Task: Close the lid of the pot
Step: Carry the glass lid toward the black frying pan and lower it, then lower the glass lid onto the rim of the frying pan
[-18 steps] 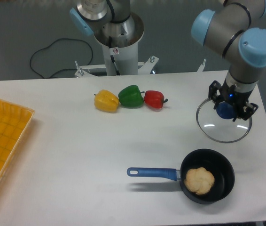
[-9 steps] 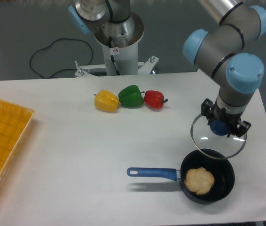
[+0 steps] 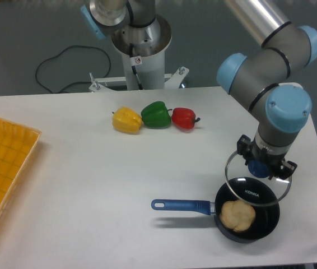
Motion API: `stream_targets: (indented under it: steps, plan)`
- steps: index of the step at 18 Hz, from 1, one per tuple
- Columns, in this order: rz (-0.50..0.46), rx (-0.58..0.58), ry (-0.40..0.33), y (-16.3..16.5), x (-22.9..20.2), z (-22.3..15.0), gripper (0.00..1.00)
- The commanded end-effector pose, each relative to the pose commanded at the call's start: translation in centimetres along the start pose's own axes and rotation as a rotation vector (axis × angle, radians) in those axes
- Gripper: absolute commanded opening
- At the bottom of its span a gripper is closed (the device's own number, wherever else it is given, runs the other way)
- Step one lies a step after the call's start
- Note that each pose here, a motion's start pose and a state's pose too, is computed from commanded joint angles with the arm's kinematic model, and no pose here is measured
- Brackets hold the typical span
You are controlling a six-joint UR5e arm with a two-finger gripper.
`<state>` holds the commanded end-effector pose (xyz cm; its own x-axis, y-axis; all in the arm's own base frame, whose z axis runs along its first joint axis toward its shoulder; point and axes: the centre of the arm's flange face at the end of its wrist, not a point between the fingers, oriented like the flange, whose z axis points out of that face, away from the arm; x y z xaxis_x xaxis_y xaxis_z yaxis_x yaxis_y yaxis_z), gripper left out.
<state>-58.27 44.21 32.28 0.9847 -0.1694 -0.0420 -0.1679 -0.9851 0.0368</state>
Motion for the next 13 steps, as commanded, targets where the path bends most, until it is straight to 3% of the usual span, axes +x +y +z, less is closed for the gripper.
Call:
stream_targets:
  steps: [13]
  plan:
    - [-0.002, 0.027, -0.015, -2.3, -0.5, 0.0, 0.57]
